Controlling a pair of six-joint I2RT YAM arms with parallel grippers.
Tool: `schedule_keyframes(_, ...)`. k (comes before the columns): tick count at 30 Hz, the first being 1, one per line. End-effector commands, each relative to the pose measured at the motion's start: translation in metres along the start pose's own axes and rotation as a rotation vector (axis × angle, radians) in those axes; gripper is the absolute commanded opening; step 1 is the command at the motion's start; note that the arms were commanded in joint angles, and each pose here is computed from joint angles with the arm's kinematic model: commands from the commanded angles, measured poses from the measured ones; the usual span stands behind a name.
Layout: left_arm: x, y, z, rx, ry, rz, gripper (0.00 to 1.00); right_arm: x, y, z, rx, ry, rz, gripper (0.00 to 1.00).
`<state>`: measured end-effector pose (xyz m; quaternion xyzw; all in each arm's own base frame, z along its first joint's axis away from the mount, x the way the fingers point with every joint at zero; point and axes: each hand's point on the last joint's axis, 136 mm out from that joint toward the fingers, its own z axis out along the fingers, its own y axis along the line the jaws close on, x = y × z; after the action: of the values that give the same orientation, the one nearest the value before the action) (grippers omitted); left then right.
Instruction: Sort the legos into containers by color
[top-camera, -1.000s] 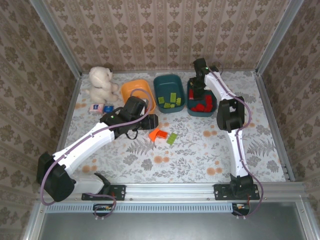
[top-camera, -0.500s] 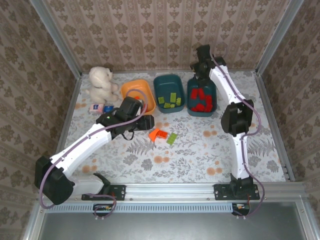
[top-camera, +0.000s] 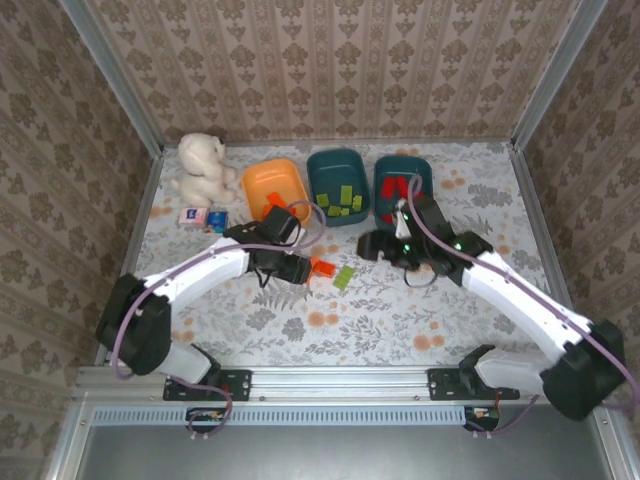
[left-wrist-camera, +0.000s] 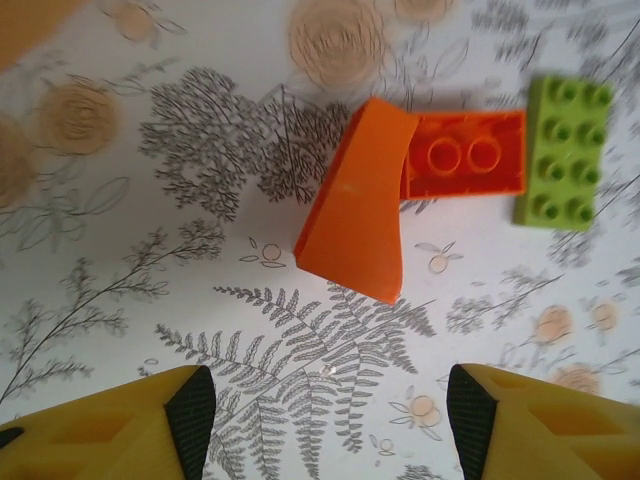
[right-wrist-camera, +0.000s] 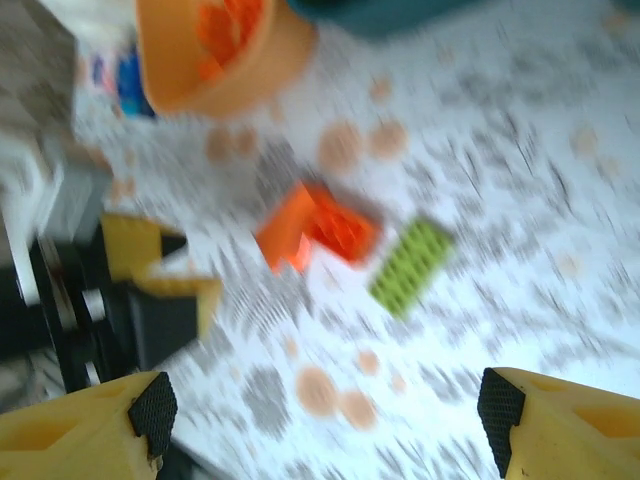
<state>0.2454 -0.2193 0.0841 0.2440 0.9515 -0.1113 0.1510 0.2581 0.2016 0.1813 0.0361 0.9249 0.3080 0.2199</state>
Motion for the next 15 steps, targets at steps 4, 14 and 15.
schedule_keyframes(4,-0.007,-0.006,0.029,-0.033,0.057,0.197,0.69,0.031,-0.004,-0.04,-0.042,0.034,-0.059,0.84)
schedule_keyframes(14,-0.017,0.002,0.054,-0.088,0.089,0.234,0.74,0.023,0.001,-0.047,-0.045,0.011,-0.043,0.84)
schedule_keyframes(15,-0.018,0.001,0.056,-0.082,0.091,0.238,0.73,0.023,0.001,-0.047,-0.043,0.013,-0.045,0.84)
